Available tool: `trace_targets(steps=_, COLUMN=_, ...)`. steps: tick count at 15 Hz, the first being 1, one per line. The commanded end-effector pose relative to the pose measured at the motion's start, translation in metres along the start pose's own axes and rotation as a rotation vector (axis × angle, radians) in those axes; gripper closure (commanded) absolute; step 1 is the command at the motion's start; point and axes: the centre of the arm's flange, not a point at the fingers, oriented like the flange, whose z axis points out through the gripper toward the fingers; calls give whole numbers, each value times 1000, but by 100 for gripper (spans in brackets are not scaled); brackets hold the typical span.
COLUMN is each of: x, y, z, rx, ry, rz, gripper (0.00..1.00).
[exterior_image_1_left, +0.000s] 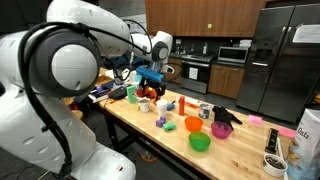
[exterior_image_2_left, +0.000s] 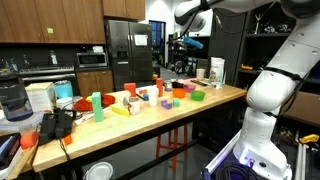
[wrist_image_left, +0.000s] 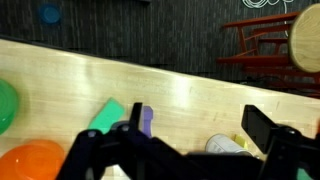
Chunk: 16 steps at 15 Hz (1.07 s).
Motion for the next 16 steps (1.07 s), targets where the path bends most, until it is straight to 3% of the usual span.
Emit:
trace_targets(steps=1, x=-21, y=31, z=12, rx=29, ry=7, rz=109, gripper=0)
trace_targets(steps=8, x=-37, y=67, z=-5, rx=-9, ry=38, rz=295, gripper=0)
trace_targets(steps=13, x=-44, y=98, z=-44, rx=-151, ry=92, rz=461, gripper=0)
trace_targets(steps=16, x=-32, y=108, z=-64, rx=-238, ry=88, rz=516, gripper=0)
